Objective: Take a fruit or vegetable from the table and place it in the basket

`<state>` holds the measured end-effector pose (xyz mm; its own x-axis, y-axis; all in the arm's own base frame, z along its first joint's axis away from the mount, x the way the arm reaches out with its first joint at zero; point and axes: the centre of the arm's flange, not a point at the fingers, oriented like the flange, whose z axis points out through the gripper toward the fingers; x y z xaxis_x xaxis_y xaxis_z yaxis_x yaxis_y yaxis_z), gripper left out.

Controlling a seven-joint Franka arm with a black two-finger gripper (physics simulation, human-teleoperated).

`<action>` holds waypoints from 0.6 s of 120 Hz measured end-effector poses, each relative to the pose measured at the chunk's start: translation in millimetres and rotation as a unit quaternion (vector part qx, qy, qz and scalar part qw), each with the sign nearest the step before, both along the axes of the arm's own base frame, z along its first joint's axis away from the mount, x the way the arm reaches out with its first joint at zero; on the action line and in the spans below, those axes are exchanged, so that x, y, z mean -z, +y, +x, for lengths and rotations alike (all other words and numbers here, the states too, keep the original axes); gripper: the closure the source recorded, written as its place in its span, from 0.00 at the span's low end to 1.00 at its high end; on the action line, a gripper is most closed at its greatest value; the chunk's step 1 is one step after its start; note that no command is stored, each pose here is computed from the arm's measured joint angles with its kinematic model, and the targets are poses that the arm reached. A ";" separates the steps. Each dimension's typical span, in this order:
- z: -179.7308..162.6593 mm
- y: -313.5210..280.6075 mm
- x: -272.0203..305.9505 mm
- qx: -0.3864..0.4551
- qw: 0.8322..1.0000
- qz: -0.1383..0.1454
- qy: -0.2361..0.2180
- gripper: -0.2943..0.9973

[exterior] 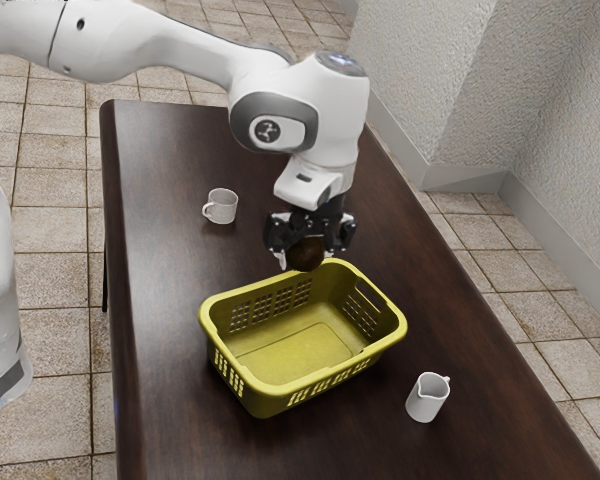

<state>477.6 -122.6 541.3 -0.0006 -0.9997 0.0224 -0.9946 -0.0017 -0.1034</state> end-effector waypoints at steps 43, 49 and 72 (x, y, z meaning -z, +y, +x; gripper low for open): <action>-4.7 -45.6 16.7 0.019 1.000 -0.005 0.024 0.59; -6.1 -50.0 17.6 0.022 0.999 -0.002 0.026 0.50; -8.0 -52.8 19.5 0.021 0.999 0.001 0.031 0.30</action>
